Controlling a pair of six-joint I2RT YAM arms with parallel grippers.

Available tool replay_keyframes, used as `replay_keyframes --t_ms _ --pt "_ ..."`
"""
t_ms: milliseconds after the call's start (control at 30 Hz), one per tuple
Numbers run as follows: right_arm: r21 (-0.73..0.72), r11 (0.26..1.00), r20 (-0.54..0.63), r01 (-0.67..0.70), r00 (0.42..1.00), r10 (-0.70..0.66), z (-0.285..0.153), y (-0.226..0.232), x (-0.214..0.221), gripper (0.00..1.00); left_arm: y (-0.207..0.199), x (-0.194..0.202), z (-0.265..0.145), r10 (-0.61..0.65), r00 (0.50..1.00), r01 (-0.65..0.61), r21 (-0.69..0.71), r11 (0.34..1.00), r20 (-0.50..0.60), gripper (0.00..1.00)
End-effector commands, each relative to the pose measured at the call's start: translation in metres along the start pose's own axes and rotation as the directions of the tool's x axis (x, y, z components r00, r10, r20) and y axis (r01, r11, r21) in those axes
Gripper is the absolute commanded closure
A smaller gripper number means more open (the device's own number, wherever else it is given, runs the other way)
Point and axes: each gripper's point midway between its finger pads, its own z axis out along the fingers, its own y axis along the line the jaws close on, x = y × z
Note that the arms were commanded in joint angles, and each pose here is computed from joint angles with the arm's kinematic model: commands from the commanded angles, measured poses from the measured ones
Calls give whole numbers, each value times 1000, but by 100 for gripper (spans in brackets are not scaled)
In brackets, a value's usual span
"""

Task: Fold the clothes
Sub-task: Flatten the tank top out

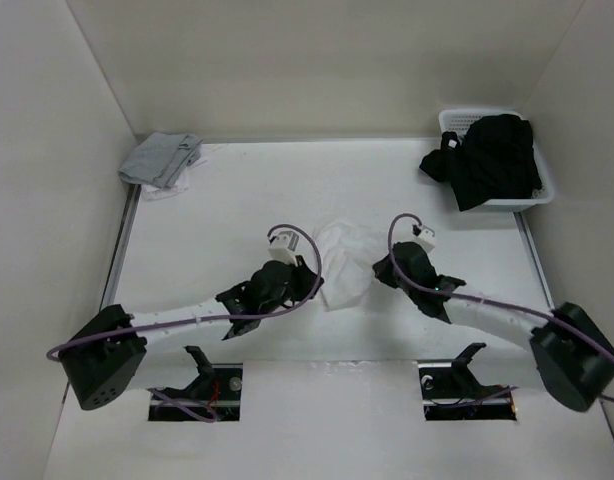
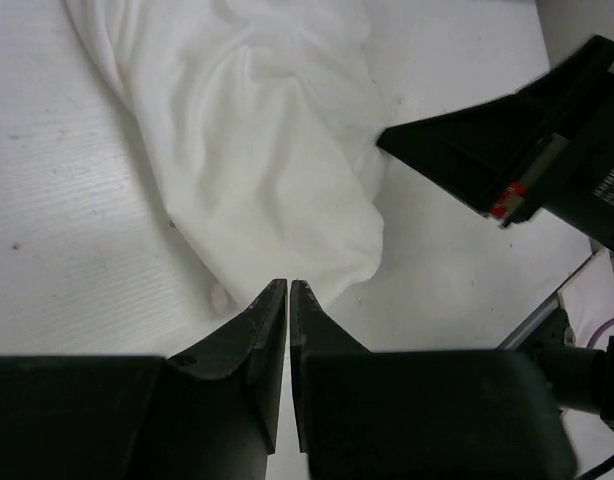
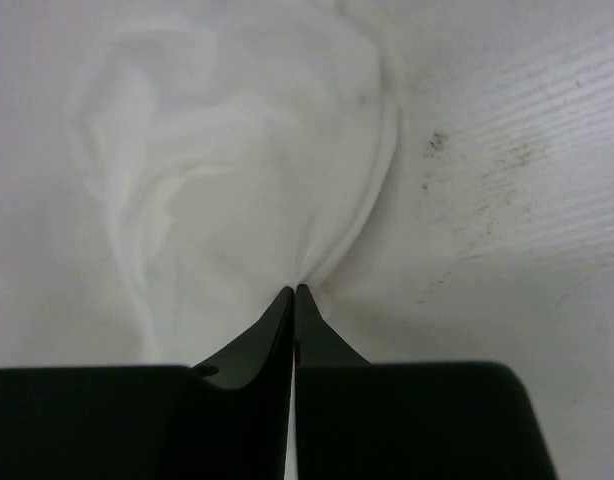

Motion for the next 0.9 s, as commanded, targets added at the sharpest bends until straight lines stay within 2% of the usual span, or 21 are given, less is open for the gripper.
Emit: replay_keyframes --t_ms 0,67,100,167,367,533,667,867 --pt "-161 987 198 12 980 20 -64 50 -66 97 -27 -62 -23 33 988 -43 64 997 150 95" --pt "-209 977 261 47 965 9 -105 66 -92 97 -34 -108 -51 57 964 -75 58 995 260 95" --pt "-217 975 267 54 964 6 -110 69 -95 97 -35 -114 -55 61 960 -79 55 995 274 95" --pt "-277 955 301 105 954 -18 -151 90 -116 97 -42 -145 -79 74 933 -98 49 994 352 96" --pt "-423 873 367 244 927 -81 -232 160 -157 97 -44 -163 -92 92 915 -111 24 994 393 95" --pt "-505 762 452 405 876 -167 -294 241 -179 97 -49 -177 -107 69 897 -90 28 996 436 94" --pt "-471 743 540 475 822 -184 -296 282 -202 97 -46 -191 -121 70 879 -82 4 997 472 91" --pt "-441 736 589 514 784 -194 -269 315 -232 97 -40 -201 -129 55 867 -61 -4 998 496 87"
